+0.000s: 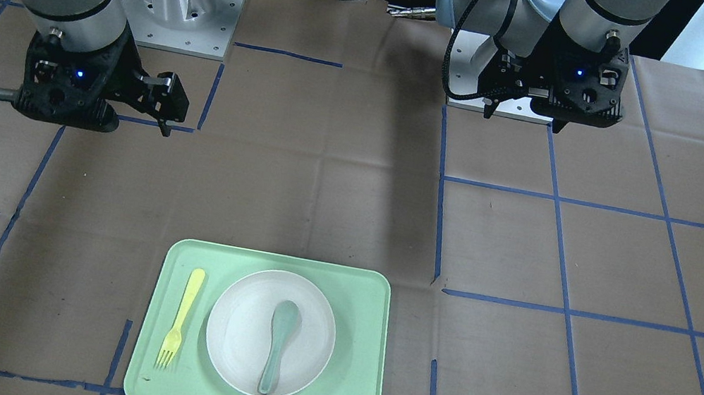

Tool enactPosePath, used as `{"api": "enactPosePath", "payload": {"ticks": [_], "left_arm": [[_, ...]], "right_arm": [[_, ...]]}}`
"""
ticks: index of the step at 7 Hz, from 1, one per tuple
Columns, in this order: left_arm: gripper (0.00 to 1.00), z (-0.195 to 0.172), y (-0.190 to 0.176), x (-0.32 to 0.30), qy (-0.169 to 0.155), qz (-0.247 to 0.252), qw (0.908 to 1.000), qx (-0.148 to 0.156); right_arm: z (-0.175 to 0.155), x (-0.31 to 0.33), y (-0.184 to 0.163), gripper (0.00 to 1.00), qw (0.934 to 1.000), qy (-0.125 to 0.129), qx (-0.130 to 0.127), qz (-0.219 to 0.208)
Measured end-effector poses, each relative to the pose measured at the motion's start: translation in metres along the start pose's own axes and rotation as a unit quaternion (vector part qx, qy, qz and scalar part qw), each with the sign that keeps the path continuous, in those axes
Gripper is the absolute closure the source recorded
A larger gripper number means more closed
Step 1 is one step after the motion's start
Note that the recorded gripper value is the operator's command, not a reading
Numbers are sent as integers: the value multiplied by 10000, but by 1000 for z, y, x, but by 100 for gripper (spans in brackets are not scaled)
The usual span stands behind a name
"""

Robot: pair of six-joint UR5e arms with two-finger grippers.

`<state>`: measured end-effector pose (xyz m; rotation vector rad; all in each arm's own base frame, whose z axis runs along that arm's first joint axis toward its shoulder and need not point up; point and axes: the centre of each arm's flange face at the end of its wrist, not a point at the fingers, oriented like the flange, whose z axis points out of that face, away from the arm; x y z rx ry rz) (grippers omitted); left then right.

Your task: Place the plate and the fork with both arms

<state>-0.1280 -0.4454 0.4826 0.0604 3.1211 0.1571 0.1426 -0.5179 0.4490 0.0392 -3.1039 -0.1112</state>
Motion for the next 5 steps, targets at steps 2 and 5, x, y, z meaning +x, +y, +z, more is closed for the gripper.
{"api": "enactPosePath", "payload": {"ticks": [2, 5], "left_arm": [[1, 0, 0, 0, 0, 0, 10000, 0], [1, -1, 1, 0, -1, 0, 10000, 7]], "right_arm": [[-1, 2, 29, 0, 9999, -12, 108, 46], [-3, 1, 33, 0, 9998, -20, 181, 52]]}}
